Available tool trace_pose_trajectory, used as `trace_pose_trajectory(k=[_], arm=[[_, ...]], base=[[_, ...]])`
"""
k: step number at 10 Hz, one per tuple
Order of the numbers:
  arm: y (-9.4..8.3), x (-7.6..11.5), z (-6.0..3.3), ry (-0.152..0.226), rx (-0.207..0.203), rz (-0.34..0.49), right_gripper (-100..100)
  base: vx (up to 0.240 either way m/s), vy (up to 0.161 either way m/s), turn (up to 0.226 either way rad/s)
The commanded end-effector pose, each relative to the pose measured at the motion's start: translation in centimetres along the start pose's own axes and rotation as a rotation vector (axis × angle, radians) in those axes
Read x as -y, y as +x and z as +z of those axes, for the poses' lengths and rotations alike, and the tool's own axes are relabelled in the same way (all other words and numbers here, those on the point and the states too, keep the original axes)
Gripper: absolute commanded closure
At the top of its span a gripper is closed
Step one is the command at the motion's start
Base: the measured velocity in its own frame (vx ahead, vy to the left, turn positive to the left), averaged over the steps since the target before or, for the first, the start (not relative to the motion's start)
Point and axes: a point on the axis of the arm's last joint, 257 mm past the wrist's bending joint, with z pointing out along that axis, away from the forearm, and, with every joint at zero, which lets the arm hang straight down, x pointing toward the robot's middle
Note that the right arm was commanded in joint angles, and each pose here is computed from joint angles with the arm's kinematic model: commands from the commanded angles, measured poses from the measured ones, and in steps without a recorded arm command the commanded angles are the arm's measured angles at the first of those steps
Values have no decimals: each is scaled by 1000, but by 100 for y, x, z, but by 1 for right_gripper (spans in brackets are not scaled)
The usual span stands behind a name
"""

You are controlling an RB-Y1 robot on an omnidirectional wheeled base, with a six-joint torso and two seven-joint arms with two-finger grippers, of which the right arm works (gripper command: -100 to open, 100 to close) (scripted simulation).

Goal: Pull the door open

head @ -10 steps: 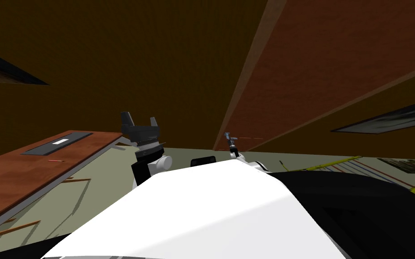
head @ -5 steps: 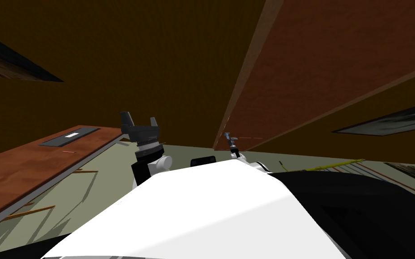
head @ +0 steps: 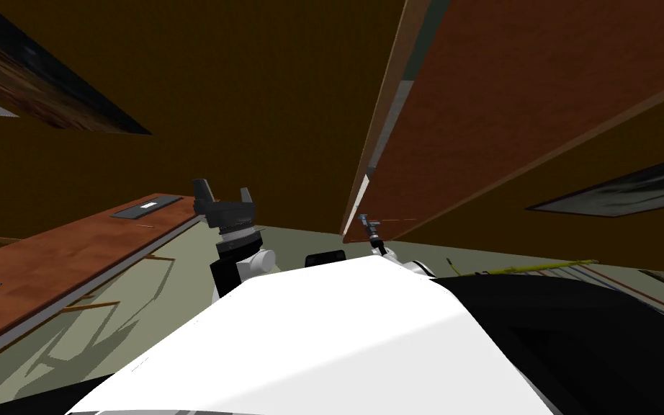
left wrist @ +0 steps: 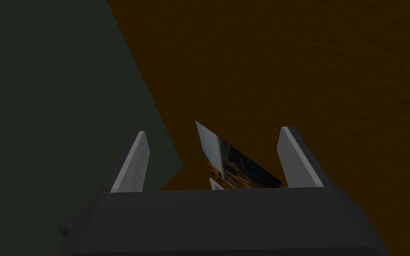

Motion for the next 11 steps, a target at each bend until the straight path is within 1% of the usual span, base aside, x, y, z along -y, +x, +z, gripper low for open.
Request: trace_pose_trajectory(k=[1, 2, 3, 4, 5, 10, 11], arm=[[16, -35, -19, -7, -21, 1, 100], [23, -34, -36, -6, -31, 1, 100], [20, -33, -17, -7, -25, 1, 100], [14, -18, -113, -5, -46, 1, 100], [10, -19, -135, -5, -51, 1, 100], [-33, -28, -385, -6, -109, 0, 100], [-33, -28, -385, -6, -109, 0, 100]], base=[[-187, -53, 95], [-180, -54, 57], [-72, -19, 15], [-136, -55, 156], [-183, -68, 131], [-209, -69, 132], [-149, -39, 31]])
